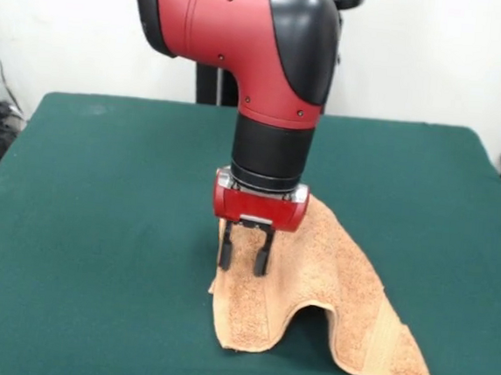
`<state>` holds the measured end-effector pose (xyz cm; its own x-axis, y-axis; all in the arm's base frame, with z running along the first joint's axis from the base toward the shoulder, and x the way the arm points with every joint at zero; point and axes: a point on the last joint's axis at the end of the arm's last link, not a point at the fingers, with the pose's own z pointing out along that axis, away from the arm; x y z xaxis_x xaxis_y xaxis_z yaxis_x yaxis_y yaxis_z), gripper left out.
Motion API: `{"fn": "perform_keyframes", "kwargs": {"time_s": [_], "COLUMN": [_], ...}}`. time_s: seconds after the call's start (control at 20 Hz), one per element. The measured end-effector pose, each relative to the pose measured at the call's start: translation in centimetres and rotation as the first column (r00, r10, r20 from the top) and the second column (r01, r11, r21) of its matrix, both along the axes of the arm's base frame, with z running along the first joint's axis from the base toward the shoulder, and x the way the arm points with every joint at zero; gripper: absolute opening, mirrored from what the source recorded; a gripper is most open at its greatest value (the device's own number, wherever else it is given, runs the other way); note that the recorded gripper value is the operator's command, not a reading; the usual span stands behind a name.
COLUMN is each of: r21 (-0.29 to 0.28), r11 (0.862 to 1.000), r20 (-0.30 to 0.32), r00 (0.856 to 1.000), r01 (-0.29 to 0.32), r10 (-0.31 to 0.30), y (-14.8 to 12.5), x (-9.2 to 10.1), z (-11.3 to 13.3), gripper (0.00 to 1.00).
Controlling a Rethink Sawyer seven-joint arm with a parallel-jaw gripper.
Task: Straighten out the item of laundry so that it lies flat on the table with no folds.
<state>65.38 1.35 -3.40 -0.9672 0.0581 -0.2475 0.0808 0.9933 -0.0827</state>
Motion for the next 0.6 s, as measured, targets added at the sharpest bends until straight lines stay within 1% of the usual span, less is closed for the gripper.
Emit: {"fn": "perform_keyframes", "kwargs": {"time_s": [0.6], "r21": [-0.002], "r11": [1.000], "r20": [0.006], "r00": [1.000], "r01": [-0.004], "r10": [0.004], "y": [0.19], "x": [0.26], "z": [0.16], "gripper": [0.00]}}
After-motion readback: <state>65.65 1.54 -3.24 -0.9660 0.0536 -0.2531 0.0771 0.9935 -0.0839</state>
